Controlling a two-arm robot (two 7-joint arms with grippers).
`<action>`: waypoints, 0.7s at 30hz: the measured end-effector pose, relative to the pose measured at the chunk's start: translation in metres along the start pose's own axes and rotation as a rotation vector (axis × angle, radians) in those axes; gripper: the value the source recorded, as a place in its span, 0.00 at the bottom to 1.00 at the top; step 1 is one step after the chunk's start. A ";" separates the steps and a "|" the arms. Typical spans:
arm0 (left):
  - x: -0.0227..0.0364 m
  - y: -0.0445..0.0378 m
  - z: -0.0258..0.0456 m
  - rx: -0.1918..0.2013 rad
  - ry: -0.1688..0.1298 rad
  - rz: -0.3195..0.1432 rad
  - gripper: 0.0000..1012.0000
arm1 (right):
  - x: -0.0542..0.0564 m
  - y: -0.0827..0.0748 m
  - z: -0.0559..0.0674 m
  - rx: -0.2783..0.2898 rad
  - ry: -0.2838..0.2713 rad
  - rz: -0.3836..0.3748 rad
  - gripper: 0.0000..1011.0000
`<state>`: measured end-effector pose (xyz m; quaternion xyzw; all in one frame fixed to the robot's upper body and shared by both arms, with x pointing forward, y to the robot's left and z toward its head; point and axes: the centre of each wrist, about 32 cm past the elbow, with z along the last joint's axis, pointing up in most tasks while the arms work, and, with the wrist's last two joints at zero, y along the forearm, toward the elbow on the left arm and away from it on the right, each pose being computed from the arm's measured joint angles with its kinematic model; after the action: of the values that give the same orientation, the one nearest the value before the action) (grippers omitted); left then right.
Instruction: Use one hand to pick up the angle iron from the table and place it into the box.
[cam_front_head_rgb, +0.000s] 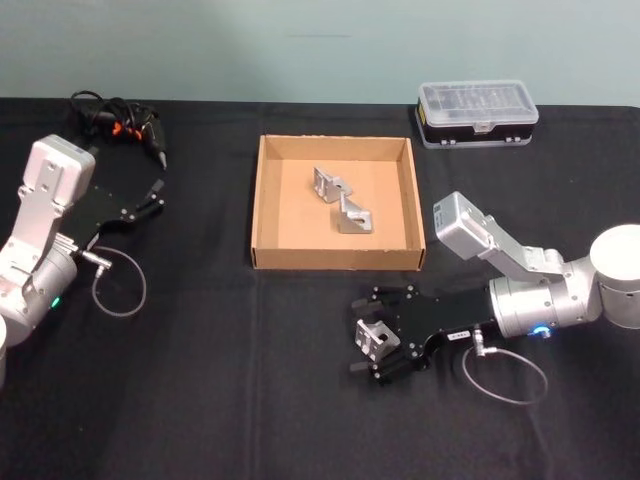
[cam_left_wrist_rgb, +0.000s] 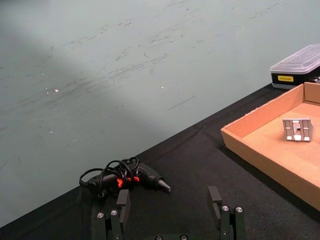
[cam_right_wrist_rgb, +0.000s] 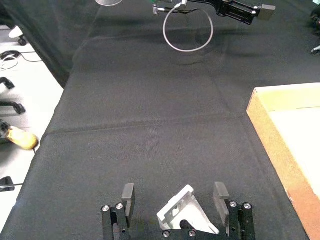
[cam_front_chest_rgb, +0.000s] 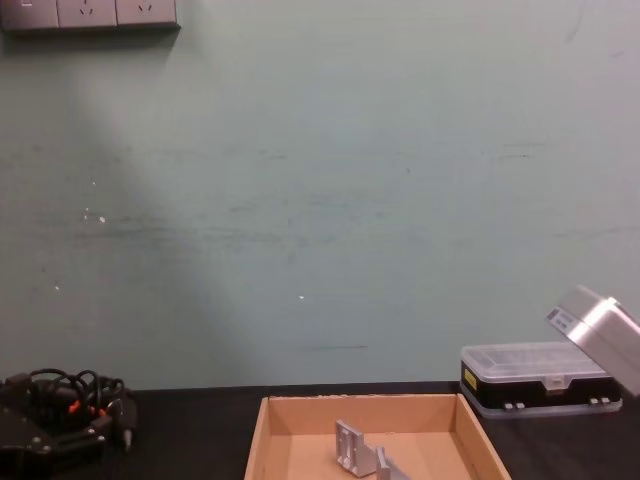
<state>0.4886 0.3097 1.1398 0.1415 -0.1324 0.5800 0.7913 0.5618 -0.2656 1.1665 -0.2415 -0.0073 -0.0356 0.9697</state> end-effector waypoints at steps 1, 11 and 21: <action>0.0000 0.0000 0.0000 0.000 0.000 0.000 1.00 | 0.000 0.001 0.000 0.000 0.001 0.000 0.99; 0.0000 0.0000 0.0000 0.000 0.000 0.000 1.00 | -0.001 0.004 -0.001 -0.007 -0.004 -0.007 0.99; 0.0000 0.0000 0.0000 0.000 0.000 0.000 1.00 | -0.003 0.007 -0.002 -0.005 -0.008 -0.009 0.99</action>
<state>0.4886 0.3096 1.1398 0.1415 -0.1324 0.5799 0.7913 0.5589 -0.2599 1.1612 -0.2439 -0.0122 -0.0391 0.9689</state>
